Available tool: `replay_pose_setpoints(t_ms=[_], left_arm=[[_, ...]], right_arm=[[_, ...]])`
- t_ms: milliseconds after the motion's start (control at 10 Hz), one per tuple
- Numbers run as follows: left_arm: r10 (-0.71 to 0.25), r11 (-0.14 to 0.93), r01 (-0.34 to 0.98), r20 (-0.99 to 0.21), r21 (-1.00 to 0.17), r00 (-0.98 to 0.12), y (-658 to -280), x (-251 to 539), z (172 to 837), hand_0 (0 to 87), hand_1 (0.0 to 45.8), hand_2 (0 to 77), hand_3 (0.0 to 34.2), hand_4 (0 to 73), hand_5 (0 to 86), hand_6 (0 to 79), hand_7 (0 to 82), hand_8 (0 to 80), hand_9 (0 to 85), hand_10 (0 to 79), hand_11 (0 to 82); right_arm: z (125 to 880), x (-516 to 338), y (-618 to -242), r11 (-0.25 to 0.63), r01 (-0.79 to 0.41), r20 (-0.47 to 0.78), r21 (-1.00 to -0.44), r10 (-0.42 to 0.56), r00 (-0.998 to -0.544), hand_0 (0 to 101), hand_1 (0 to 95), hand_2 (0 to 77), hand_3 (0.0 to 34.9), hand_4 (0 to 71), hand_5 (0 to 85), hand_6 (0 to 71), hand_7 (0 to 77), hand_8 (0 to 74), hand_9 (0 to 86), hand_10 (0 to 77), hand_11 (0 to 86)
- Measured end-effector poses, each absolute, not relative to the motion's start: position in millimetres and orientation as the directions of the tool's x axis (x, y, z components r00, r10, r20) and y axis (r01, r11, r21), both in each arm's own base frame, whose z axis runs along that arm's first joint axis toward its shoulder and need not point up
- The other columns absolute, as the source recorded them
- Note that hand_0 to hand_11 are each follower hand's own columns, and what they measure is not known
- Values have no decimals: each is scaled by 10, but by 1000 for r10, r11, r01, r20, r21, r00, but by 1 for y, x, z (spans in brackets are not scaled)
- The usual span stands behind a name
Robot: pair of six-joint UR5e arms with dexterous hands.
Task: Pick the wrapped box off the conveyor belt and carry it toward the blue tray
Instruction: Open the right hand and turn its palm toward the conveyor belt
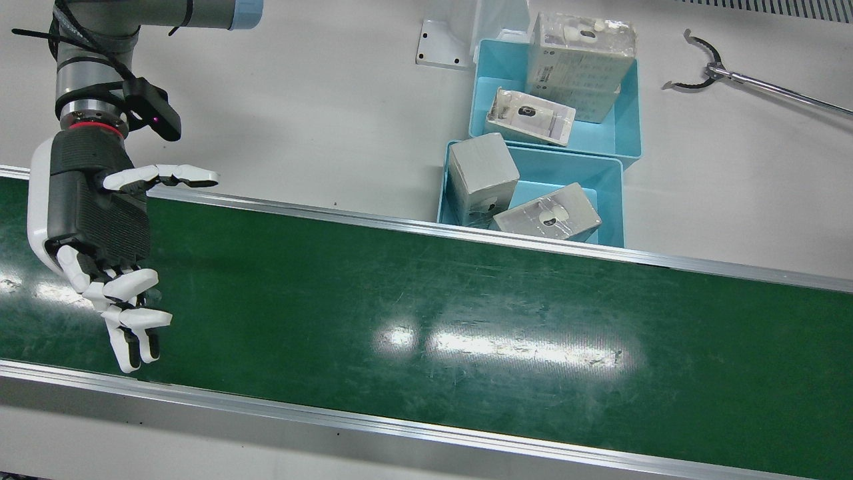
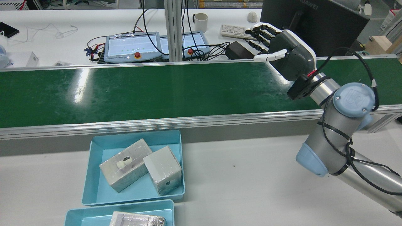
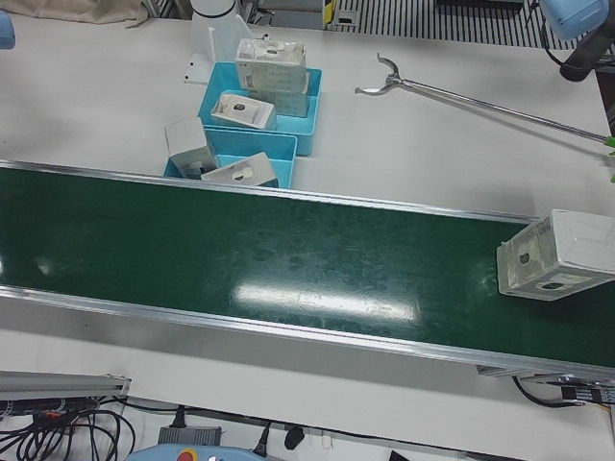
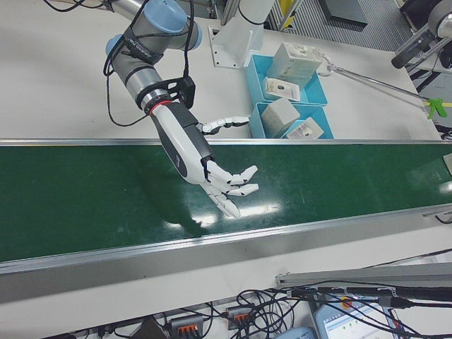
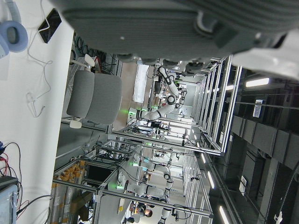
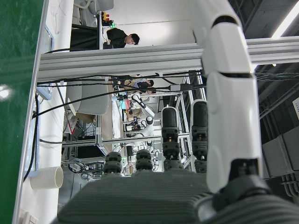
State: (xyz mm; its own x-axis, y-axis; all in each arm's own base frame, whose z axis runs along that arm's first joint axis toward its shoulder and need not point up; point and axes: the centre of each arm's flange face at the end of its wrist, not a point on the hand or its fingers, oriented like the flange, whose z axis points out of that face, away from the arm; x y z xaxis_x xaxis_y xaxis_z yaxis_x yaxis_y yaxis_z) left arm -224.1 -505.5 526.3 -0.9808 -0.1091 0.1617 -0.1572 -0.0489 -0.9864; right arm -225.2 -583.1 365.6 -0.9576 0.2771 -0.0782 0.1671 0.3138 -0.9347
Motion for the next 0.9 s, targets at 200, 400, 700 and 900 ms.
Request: replay_pose_setpoints(t_ms=[200, 400, 700, 900], left_arm=[[-109, -49, -157, 162, -986, -981, -505, -224, 526, 0, 0, 11, 0, 0, 11, 5, 0, 0, 0, 5, 0], [-109, -49, -157, 162, -986, -981, -505, -224, 526, 0, 0, 5, 0, 0, 11, 5, 0, 0, 0, 5, 0], [-109, -49, -157, 162, -986, -981, -505, -224, 526, 0, 0, 5, 0, 0, 11, 5, 0, 0, 0, 5, 0], [-109, -49, -157, 162, -986, -981, -505, -224, 526, 0, 0, 11, 0, 0, 11, 5, 0, 0, 0, 5, 0]], right_arm=[[364, -224, -582, 317, 169, -79, -933, 277, -958, 500, 153, 142, 117, 175, 393, 76, 284, 27, 93, 44, 82], [365, -224, -581, 316, 168, -79, -934, 277, -958, 500, 153, 153, 121, 175, 393, 76, 284, 27, 93, 44, 82], [358, -215, -578, 333, 166, -76, -928, 268, -960, 505, 180, 175, 121, 169, 393, 76, 284, 27, 93, 44, 76], [358, -211, -578, 336, 164, -74, -927, 265, -961, 512, 196, 196, 136, 120, 371, 49, 256, 27, 93, 33, 76]])
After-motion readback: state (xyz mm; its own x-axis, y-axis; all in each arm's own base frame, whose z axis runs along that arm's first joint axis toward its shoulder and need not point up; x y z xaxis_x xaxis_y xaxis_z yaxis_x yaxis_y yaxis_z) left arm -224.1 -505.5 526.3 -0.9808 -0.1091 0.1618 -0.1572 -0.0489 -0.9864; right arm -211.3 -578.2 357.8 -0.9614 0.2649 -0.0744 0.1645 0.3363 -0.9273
